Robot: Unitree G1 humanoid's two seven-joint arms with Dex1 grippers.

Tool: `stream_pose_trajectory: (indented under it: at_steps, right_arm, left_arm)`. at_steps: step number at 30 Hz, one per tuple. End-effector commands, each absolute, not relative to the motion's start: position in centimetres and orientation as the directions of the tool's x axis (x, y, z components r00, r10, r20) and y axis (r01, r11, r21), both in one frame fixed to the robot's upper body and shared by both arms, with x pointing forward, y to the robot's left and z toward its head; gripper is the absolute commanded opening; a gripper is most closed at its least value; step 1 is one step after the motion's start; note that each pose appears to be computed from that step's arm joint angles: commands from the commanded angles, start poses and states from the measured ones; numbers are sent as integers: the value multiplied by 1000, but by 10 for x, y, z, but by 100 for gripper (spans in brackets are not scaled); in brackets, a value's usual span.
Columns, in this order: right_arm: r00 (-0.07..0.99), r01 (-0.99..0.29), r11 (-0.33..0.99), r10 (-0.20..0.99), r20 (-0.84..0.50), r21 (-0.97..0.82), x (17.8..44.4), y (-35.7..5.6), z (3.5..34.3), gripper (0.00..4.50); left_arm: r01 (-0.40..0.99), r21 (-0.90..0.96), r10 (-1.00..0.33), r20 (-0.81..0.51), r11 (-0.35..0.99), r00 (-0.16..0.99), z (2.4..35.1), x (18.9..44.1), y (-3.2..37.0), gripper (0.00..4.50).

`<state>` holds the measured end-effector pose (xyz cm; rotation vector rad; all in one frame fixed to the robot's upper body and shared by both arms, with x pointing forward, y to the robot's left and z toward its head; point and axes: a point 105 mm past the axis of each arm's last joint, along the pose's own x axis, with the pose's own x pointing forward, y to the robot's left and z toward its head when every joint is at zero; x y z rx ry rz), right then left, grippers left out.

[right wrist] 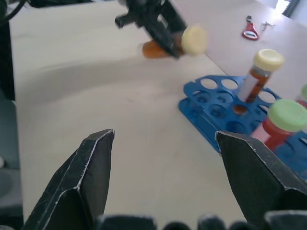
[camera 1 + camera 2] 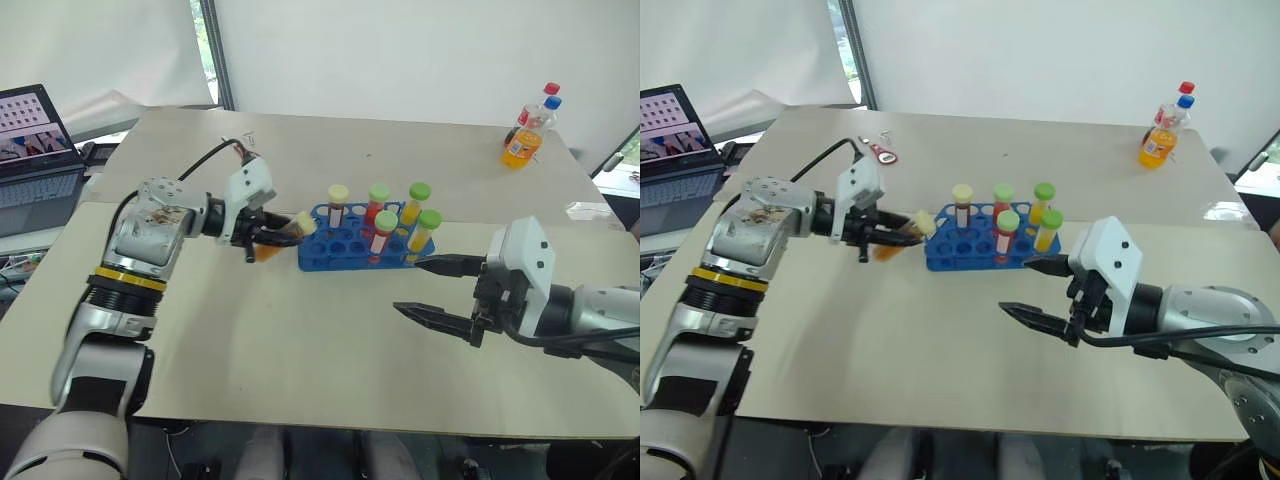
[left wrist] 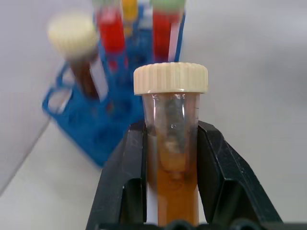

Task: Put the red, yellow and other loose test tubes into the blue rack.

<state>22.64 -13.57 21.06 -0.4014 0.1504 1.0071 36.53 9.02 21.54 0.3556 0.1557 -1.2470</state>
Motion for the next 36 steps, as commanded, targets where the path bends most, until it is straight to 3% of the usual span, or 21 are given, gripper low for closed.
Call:
stream_pose_trajectory:
  at_steps: [1,11,36]
  right_arm:
    - [609,-789,514,729,-313,-336,231,-146,217,376]
    - [667,-744,569,661,-343,-350,233,-152,213,376]
    - [737,-676,654,587,-336,-341,234,-164,212,376]
  left_arm:
    - [931,167,-927,-138,326,349,227,372,67,87]
    - [889,188,-908,33,417,418,220,398,31,87]
    - [835,201,-858,134,513,495,189,407,2,87]
